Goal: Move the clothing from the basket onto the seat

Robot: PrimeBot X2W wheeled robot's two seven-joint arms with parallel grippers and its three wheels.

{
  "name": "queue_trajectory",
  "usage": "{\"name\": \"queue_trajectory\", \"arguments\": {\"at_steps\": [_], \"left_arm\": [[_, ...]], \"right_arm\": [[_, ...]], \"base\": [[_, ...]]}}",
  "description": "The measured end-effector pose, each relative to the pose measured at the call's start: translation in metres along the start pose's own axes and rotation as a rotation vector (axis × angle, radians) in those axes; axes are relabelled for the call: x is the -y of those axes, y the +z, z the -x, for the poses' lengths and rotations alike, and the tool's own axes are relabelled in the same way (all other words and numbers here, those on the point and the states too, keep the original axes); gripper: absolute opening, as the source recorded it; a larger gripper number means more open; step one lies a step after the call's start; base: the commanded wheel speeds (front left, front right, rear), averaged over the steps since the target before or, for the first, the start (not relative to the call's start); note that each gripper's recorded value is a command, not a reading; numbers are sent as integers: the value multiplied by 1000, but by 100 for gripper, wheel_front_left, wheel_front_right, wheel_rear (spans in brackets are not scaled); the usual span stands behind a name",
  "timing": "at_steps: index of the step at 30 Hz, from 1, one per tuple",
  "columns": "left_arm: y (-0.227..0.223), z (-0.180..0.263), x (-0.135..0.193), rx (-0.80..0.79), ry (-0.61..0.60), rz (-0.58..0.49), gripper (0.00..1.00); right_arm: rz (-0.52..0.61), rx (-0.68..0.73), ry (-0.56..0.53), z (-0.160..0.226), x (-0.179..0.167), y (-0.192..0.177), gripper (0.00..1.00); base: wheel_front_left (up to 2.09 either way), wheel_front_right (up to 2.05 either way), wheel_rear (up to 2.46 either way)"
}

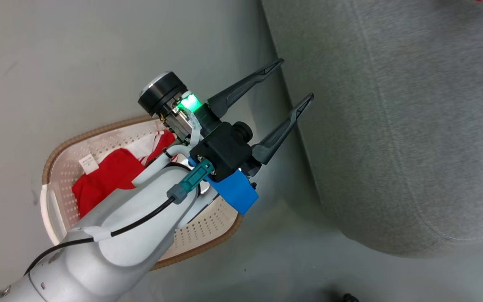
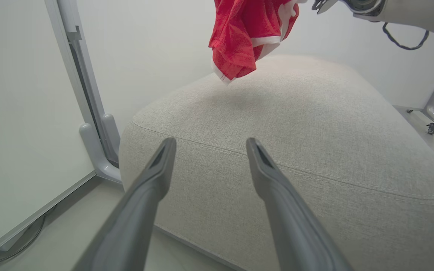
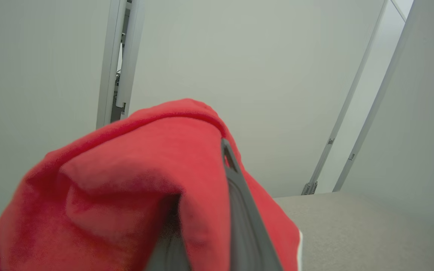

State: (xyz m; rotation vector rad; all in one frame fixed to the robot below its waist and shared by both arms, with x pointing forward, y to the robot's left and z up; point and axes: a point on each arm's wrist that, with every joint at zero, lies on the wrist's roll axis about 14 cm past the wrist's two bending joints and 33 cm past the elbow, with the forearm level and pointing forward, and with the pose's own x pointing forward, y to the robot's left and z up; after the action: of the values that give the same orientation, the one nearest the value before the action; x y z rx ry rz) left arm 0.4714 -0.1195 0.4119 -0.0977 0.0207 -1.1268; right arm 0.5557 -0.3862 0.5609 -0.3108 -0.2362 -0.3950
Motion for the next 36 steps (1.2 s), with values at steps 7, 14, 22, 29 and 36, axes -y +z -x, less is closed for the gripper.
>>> {"name": "queue_trajectory", "arguments": {"at_steps": [7,14,22,29,36], "left_arm": [[-25,8,-16,-31,30,17,100],[-31,16,-23,-45,56,21,100],[-14,18,-25,-30,79,-7,100],[16,31,-20,-15,135,-31,100],[52,52,-16,21,227,-51,100]], "right_arm": [[-8,-224,54,9,-36,-91,0],[-21,-393,54,31,-42,-146,0],[-32,-384,67,35,-42,-132,100],[-25,-377,98,65,-33,-109,100],[-11,-295,196,91,-42,-66,100]], "base": [[0,0,0],[0,0,0],[0,0,0],[0,0,0],[0,0,0]]}}
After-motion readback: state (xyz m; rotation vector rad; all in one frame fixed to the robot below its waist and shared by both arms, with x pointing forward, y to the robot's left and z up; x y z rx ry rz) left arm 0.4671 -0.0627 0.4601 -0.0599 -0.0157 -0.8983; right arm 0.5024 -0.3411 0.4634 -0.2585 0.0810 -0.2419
